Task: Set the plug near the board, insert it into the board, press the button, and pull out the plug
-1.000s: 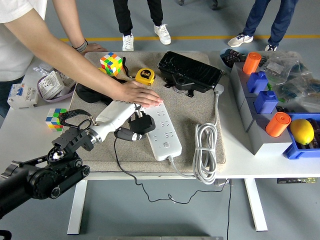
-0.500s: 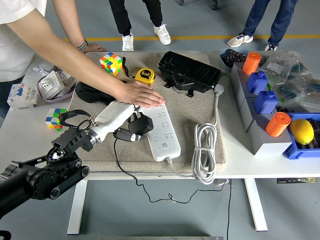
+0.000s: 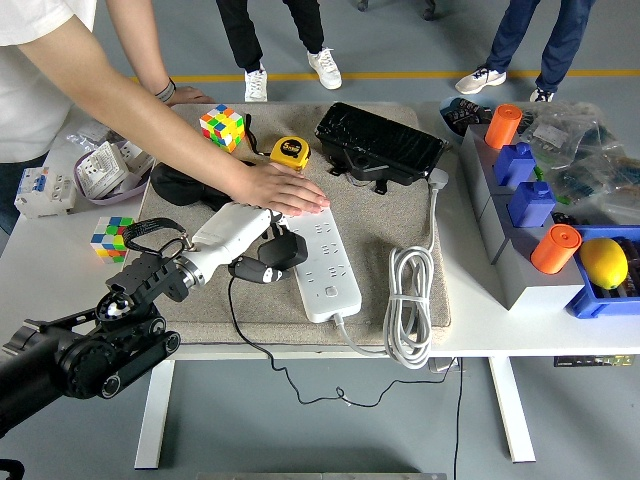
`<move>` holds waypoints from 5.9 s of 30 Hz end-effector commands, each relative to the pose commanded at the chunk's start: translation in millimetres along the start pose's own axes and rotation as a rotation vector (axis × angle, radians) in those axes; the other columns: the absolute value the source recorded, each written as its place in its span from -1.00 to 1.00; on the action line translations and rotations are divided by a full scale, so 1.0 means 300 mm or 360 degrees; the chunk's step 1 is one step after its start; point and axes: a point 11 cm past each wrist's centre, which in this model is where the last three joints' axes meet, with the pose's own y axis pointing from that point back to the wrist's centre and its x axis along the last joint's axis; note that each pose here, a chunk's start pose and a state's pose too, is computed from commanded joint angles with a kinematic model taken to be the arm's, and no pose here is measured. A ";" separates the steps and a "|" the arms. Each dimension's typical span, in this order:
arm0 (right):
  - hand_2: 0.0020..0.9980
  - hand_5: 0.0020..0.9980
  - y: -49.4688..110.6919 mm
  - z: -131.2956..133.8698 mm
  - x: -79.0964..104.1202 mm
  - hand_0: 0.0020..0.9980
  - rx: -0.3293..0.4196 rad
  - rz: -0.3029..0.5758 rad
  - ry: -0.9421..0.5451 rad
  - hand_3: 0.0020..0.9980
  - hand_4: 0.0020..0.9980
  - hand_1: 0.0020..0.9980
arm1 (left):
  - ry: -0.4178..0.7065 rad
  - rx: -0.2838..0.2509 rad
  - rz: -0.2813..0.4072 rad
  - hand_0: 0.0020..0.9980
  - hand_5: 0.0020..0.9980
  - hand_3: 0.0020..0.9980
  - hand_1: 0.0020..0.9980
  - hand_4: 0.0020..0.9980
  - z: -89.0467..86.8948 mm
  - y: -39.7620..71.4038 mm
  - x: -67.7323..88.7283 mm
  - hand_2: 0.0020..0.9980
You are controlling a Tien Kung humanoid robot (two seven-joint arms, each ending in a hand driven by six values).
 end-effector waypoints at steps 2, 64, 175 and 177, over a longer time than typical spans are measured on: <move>0.10 -0.44 0.000 0.000 0.000 0.21 0.0000 0.0000 -0.0002 0.09 0.62 0.19 | -0.0001 0.0012 -0.0007 -0.44 -0.89 0.16 -0.03 0.75 -0.004 -0.001 0.001 0.11; 0.10 -0.45 0.001 0.001 0.000 0.21 0.0017 0.0003 -0.0004 0.09 0.61 0.18 | 0.0250 -0.0009 0.0131 0.28 0.70 0.47 0.48 0.95 0.023 0.134 -0.014 0.49; 0.09 -0.49 0.000 -0.010 0.024 0.21 0.0032 0.0021 0.0010 0.09 0.63 0.18 | 0.0408 0.0102 -0.0687 -0.88 -1.00 0.82 -0.77 0.41 0.356 0.193 0.012 -0.53; 0.09 -0.49 0.000 -0.010 0.026 0.21 0.0031 0.0022 0.0009 0.09 0.63 0.18 | 0.0402 0.0101 -0.0698 -0.88 -1.00 0.82 -0.77 0.41 0.359 0.189 0.004 -0.53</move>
